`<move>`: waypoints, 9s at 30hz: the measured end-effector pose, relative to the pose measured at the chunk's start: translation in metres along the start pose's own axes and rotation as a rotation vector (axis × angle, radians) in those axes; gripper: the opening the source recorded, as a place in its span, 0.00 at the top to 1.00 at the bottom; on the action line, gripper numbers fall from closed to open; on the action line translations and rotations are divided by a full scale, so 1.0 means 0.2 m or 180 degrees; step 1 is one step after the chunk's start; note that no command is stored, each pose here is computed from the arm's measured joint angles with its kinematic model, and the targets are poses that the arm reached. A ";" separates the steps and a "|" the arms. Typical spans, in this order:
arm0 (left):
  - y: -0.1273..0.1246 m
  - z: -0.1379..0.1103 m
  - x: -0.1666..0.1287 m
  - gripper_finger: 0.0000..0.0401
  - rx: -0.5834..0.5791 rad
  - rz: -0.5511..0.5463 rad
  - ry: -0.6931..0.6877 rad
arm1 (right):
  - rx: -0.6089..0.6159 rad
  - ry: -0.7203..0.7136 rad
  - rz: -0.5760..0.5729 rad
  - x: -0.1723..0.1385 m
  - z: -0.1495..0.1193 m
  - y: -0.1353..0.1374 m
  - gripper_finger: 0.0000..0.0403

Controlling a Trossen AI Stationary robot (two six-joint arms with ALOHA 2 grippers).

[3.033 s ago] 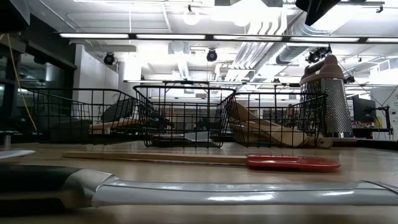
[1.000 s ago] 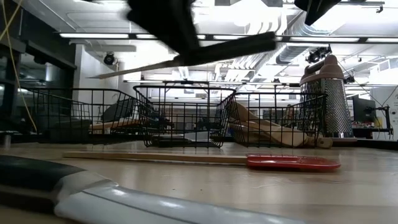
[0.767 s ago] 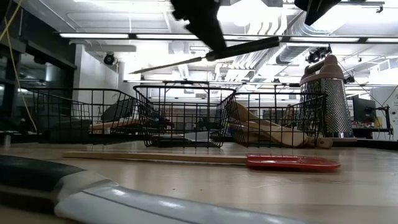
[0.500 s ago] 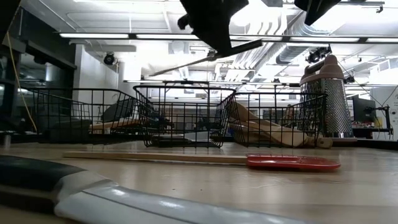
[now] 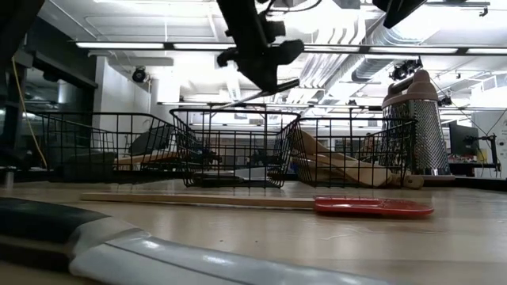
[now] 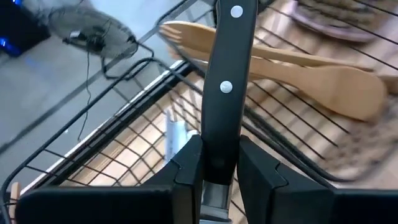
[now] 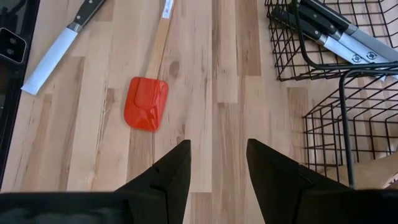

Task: Pick & Place Kitchen Items
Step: Put the black knife into the middle black wire basket

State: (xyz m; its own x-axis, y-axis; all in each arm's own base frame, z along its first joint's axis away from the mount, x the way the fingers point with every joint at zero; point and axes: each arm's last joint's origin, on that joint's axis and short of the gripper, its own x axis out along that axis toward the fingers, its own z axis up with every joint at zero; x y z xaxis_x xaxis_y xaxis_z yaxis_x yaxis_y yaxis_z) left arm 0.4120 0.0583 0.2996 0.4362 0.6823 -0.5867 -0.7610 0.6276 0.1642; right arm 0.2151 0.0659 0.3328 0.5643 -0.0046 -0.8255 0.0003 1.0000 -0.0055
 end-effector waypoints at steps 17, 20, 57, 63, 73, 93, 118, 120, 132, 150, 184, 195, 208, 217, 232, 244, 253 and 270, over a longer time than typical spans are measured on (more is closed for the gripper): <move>0.38 0.05 0.26 0.84 -0.0777 0.0021 0.0780 | 0.0007 -0.0082 0.0020 0.00 0.01 0.00 0.63; 0.41 0.05 0.28 0.84 -0.0912 -0.0022 0.0832 | -0.0001 -0.0115 0.0028 0.00 0.02 0.00 0.63; 0.29 -0.16 0.59 0.84 -0.0771 0.0040 0.1393 | 0.0004 -0.0163 0.0041 0.00 0.02 0.01 0.63; 0.28 -0.18 0.61 0.83 -0.0760 0.0041 0.1442 | 0.0007 -0.0164 0.0040 0.00 0.02 0.01 0.63; 0.28 -0.17 0.60 0.69 -0.0748 -0.0001 0.1440 | 0.0017 -0.0162 0.0042 0.00 0.02 0.01 0.63; 0.36 -0.01 0.26 0.68 -0.0356 -0.0313 0.1213 | 0.0010 -0.0124 0.0034 0.00 0.02 0.01 0.63; -0.12 -0.30 -0.58 0.68 0.1242 -0.1237 0.1330 | 0.0006 -0.0040 0.0012 0.00 0.01 0.00 0.63; -0.16 -0.34 -0.64 0.68 0.1282 -0.1314 0.1318 | 0.0006 -0.0040 0.0011 0.00 0.01 0.00 0.63; -0.35 -0.58 -0.95 0.68 0.1793 -0.1769 0.1197 | 0.0007 -0.0039 0.0011 0.00 0.01 0.00 0.63; -0.70 -0.91 -1.04 0.52 0.2533 -0.2610 0.0967 | 0.0015 -0.0025 0.0010 0.00 0.00 0.00 0.63; -0.91 -1.26 -0.77 0.47 0.3027 -0.2687 0.1602 | 0.0075 0.0030 -0.0002 0.00 0.00 0.00 0.63; -0.91 -1.26 -0.77 0.82 0.3066 -0.2682 0.1617 | 0.0073 0.0049 -0.0003 0.00 -0.01 0.00 0.63; -0.92 -1.15 -0.84 0.82 0.2911 -0.2561 0.1627 | 0.0038 0.0235 -0.0055 0.00 -0.04 -0.01 0.63; -0.82 -0.92 -0.90 0.82 0.2597 -0.1559 0.1470 | 0.0015 0.0246 -0.0068 0.00 -0.04 -0.01 0.63; -0.59 -0.47 -0.82 0.82 0.1904 -0.0446 0.0962 | -0.0235 0.0057 -0.0326 0.01 -0.09 0.09 0.63; -0.27 -0.09 -0.57 0.82 0.0901 0.0017 0.0902 | -0.0030 -0.0179 -0.0237 0.17 -0.27 0.07 0.63; -0.04 0.06 -0.26 0.82 0.0187 0.0243 0.1388 | 0.0125 -0.0306 -0.0318 0.16 -0.32 0.04 0.63; 0.10 -0.05 0.09 0.82 0.0055 0.0649 0.1965 | 0.0264 -0.0436 -0.0294 0.09 -0.35 0.01 0.63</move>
State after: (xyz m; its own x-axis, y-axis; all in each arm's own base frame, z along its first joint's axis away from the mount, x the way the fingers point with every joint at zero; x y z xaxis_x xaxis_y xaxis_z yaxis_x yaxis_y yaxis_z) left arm 0.3999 0.0792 0.2842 -0.0763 0.4507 -0.8894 -0.7892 0.5178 0.3302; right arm 0.1674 0.0678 0.2790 0.6659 -0.1017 -0.7391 0.1222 0.9922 -0.0263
